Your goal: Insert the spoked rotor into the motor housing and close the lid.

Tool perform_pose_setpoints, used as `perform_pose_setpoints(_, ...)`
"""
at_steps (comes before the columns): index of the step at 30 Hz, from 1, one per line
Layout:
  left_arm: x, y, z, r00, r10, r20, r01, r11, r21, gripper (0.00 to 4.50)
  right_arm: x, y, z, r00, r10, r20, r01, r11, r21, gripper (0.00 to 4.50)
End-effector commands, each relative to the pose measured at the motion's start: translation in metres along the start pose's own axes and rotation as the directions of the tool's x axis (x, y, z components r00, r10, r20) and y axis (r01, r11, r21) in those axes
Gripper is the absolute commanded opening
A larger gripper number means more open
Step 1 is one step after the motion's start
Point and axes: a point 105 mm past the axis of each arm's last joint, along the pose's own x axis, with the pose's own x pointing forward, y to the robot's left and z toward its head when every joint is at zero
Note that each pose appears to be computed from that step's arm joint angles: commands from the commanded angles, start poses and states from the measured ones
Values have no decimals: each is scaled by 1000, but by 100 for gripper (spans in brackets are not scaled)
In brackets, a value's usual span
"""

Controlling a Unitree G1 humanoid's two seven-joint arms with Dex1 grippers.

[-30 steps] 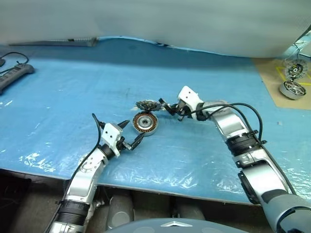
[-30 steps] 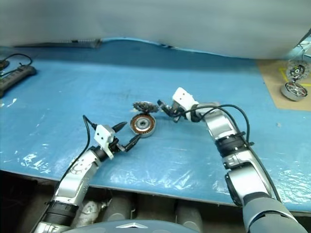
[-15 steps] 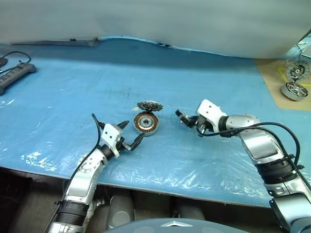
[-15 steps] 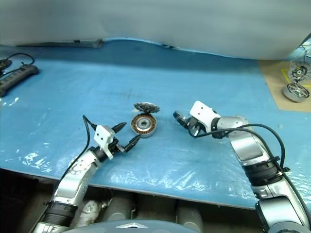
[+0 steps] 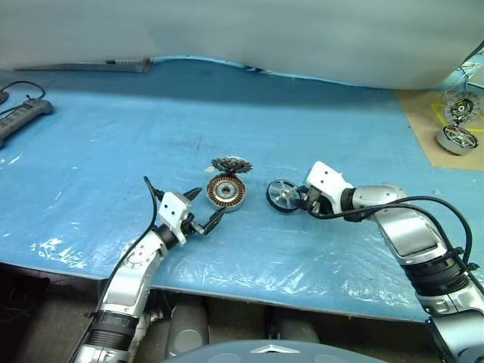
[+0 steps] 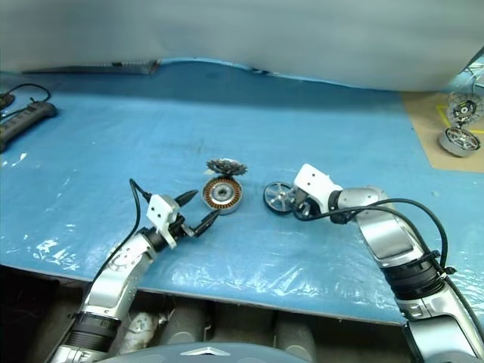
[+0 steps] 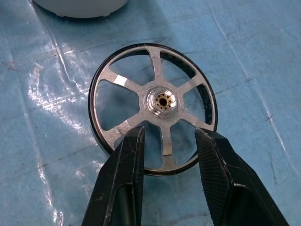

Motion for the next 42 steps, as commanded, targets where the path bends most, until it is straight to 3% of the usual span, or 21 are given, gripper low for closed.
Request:
perform_pose_setpoints(1, 1, 1, 9, 999, 2, 32, -3, 1000, 13, 450, -9, -10, 13, 999, -17, 39, 19, 999, -40, 179)
perform_pose_setpoints(10, 1, 1, 9, 999, 2, 35, -3, 1000, 15, 450, -11, -16, 20, 998, 10, 57, -5, 996, -88, 179)
perform_pose_setpoints(17, 0, 1, 9, 999, 8, 34, -9, 1000, 18, 450, -6, -15, 33, 995, -3, 103, -4, 997, 72, 179)
perform_pose_setpoints(26, 0, 1, 8, 999, 11, 34, -12, 1000, 18, 450, 1, 8, 36, 996, 11, 93, -29, 980, 196, 179)
perform_pose_setpoints(39, 5, -5, 7, 999, -5, 40, 4, 1000, 13, 450, 7, 4, 33, 998, 34, 58, -39, 996, 85, 179)
perform_pose_setpoints(42, 5, -5, 7, 999, 0, 41, 0, 1000, 13, 450, 7, -2, 34, 998, 29, 53, -32, 998, 62, 262)
